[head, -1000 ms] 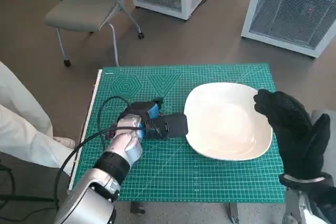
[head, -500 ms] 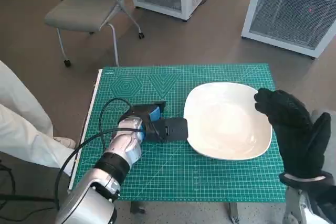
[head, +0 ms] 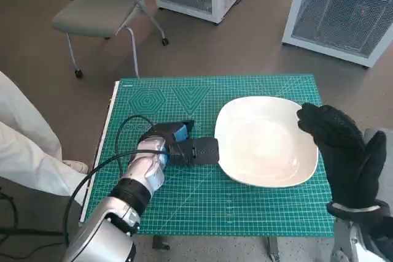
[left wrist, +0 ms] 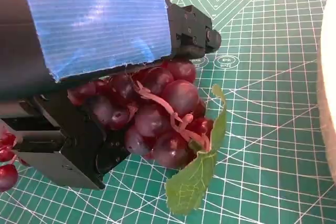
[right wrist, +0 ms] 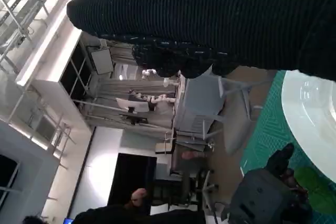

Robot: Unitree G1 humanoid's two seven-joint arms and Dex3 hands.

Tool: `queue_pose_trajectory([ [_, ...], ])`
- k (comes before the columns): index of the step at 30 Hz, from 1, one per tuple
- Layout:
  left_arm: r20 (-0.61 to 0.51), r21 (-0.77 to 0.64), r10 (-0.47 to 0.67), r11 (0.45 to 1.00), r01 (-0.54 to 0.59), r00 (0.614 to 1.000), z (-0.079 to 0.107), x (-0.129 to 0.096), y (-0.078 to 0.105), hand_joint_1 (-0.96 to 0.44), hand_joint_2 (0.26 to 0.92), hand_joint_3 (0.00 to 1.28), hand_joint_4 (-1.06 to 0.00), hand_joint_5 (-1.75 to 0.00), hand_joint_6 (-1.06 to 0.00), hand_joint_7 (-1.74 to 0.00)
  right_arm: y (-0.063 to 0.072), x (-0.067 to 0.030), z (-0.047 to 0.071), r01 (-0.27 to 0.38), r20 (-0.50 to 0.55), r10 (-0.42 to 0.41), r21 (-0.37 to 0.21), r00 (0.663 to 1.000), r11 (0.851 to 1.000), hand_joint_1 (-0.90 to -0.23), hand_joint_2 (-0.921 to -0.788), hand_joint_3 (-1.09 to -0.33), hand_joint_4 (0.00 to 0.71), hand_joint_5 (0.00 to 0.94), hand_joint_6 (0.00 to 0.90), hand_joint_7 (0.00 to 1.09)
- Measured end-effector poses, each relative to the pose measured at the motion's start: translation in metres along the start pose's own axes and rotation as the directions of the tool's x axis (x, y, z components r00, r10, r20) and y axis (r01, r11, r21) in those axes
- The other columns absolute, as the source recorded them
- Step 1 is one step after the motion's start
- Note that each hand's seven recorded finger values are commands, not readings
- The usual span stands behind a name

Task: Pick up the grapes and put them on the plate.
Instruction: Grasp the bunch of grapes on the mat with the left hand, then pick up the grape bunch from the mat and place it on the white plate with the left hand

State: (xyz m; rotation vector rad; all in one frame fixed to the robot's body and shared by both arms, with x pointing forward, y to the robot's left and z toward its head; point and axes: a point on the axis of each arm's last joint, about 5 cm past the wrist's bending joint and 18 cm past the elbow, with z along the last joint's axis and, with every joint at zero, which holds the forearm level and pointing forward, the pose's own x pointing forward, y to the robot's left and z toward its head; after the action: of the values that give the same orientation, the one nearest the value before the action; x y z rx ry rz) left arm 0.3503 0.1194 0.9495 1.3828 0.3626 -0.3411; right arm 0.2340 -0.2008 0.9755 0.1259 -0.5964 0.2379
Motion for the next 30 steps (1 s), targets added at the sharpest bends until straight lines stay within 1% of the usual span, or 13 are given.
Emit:
queue_pose_trajectory([
  [7,0.000,-0.009,-0.009,1.000,0.009,1.000,-0.001,0.000,0.001,0.40,0.558,0.97,-0.45,-1.71,-0.29,-0.06,0.000,0.0002,0.000,0.000,0.000,0.000,0.000,1.000,1.000,-0.390,-0.921,-0.645,0.386,0.725,0.159,0.99],
  [13,-0.003,-0.035,-0.016,0.999,0.016,1.000,-0.003,0.000,0.003,0.40,0.550,0.97,-0.46,-1.70,-0.27,-0.05,0.000,0.0001,-0.001,0.002,-0.004,-0.002,0.002,1.000,1.000,-0.390,-0.921,-0.645,0.386,0.724,0.159,0.99],
  [15,-0.005,-0.049,-0.015,0.999,0.014,1.000,-0.003,0.000,0.004,0.40,0.539,0.98,-0.47,-1.69,-0.29,-0.05,0.000,0.0000,-0.001,0.003,-0.006,-0.003,0.002,1.000,1.000,-0.390,-0.921,-0.645,0.386,0.724,0.159,0.99],
  [17,-0.003,-0.059,-0.011,0.998,0.011,1.000,-0.004,0.000,0.006,0.41,0.533,0.98,-0.49,-1.68,-0.35,-0.07,-0.001,0.0000,-0.002,0.003,-0.007,-0.003,0.002,1.000,1.000,-0.390,-0.921,-0.645,0.386,0.724,0.159,0.99],
  [19,0.004,-0.062,-0.001,0.998,0.002,1.000,-0.004,-0.001,0.009,0.41,0.537,0.96,-0.50,-1.66,-0.45,-0.11,-0.001,0.0000,-0.002,0.004,-0.008,-0.004,0.003,1.000,1.000,-0.390,-0.921,-0.645,0.386,0.724,0.159,0.99],
  [22,0.027,-0.063,0.028,0.998,-0.026,0.999,-0.002,-0.003,0.016,0.40,0.558,0.89,-0.53,-1.60,-0.61,-0.17,-0.001,0.0002,-0.002,0.003,-0.008,-0.003,0.003,1.000,1.000,-0.391,-0.921,-0.644,0.386,0.724,0.159,0.99],
  [24,0.046,-0.063,0.053,0.997,-0.050,0.998,-0.001,-0.005,0.022,0.31,0.605,0.76,-0.56,-1.53,-0.66,-0.41,-0.001,0.0005,-0.002,0.003,-0.008,-0.003,0.004,1.000,1.000,-0.391,-0.921,-0.644,0.386,0.724,0.159,0.99],
  [26,0.068,-0.065,0.080,0.995,-0.075,0.995,0.000,-0.007,0.030,0.15,0.660,0.61,-0.59,-1.47,-0.69,-0.71,-0.001,0.0009,-0.002,0.002,-0.007,-0.002,0.003,1.000,1.000,-0.391,-0.921,-0.644,0.386,0.724,0.159,0.99],
  [28,0.094,-0.072,0.110,0.992,-0.103,0.989,0.002,-0.011,0.039,0.07,0.681,0.52,-0.62,-1.44,-0.72,-0.83,-0.001,0.0011,-0.002,0.001,-0.006,-0.001,0.003,1.000,1.000,-0.392,-0.921,-0.644,0.386,0.724,0.160,0.99],
  [30,0.122,-0.080,0.142,0.988,-0.133,0.982,0.003,-0.016,0.048,0.04,0.695,0.48,-0.65,-1.41,-0.72,-0.90,-0.001,0.0013,-0.002,0.001,-0.005,-0.001,0.004,1.000,1.000,-0.392,-0.921,-0.644,0.386,0.724,0.160,0.99],
])
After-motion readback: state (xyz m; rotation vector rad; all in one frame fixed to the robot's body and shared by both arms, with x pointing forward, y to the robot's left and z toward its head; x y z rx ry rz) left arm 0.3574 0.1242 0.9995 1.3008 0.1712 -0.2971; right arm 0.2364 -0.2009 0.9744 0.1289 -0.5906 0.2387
